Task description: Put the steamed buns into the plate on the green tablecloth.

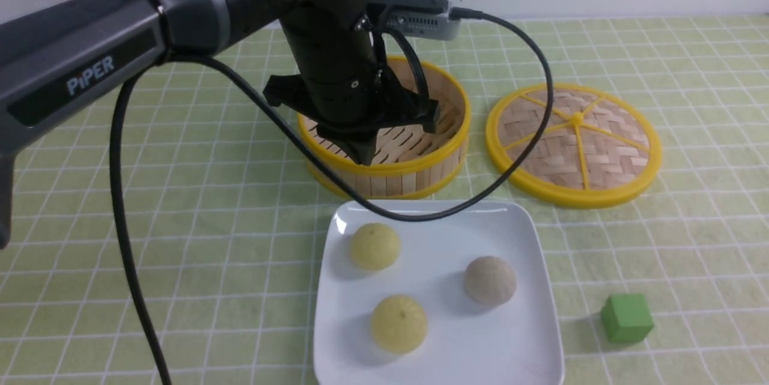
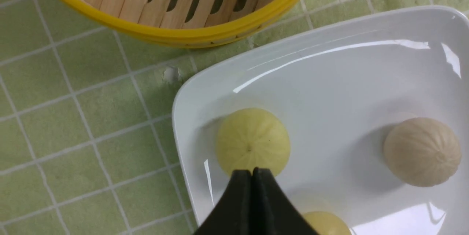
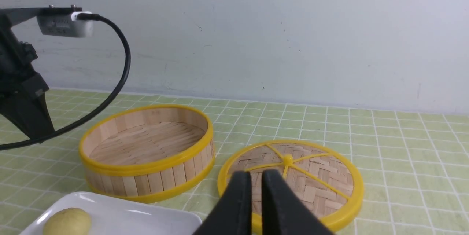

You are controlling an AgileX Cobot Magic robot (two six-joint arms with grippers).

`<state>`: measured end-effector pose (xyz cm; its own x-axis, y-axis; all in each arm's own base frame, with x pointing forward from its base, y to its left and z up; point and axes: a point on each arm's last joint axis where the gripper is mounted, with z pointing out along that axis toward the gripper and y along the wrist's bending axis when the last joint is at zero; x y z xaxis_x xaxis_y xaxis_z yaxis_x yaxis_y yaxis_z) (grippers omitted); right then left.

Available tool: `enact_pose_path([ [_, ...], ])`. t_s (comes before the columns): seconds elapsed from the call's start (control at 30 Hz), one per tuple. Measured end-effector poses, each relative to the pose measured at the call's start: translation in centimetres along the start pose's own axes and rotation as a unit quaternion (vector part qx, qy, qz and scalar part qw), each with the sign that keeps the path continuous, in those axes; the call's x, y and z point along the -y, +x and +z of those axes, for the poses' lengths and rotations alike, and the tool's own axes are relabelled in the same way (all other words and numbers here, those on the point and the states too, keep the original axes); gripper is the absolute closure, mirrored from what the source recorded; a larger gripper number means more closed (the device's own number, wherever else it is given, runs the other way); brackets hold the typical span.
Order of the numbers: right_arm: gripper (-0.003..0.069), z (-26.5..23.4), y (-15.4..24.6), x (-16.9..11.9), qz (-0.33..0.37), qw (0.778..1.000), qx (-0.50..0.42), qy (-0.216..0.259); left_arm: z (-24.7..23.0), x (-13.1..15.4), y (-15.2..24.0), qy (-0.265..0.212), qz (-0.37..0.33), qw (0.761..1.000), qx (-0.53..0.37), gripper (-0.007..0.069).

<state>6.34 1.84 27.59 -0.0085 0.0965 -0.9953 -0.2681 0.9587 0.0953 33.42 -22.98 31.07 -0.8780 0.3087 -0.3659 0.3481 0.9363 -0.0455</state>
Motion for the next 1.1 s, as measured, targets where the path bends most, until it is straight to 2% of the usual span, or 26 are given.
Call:
enact_pose_path([
  [0.2, 0.0584, 0.0, 0.1, 0.0, 0.0, 1.0, -0.003, 0.0, -0.7, -0.3, 0.2, -0.015, 0.005, 1.0, -0.003, 0.0623],
  [0.33, 0.0578, -0.2, 1.0, 0.1, -0.014, 1.0, -0.008, 0.002, -2.9, -0.8, 0.6, -0.025, 0.007, 1.0, 0.008, 0.0623],
  [0.43, 0.0578, -0.5, 3.3, 0.4, -0.036, 0.998, -0.045, 0.01, -5.3, -1.3, 1.0, -0.034, 0.01, 0.999, 0.035, 0.0623],
  [0.57, 0.0575, -1.0, 5.9, 0.9, -0.039, 0.995, -0.087, 0.038, -6.8, -1.6, 1.2, -0.035, 0.01, 0.998, 0.054, 0.0622],
  [0.83, 0.0564, -1.5, 9.5, 1.5, -0.039, 0.988, -0.136, 0.066, -10.0, -2.0, 2.3, -0.025, 0.006, 0.996, 0.086, 0.0617],
  [1.1, 0.0552, -1.7, 10.4, 1.7, -0.068, 0.98, -0.171, 0.074, -13.1, -3.3, 6.8, -0.021, 0.012, 0.995, 0.095, 0.0614],
])
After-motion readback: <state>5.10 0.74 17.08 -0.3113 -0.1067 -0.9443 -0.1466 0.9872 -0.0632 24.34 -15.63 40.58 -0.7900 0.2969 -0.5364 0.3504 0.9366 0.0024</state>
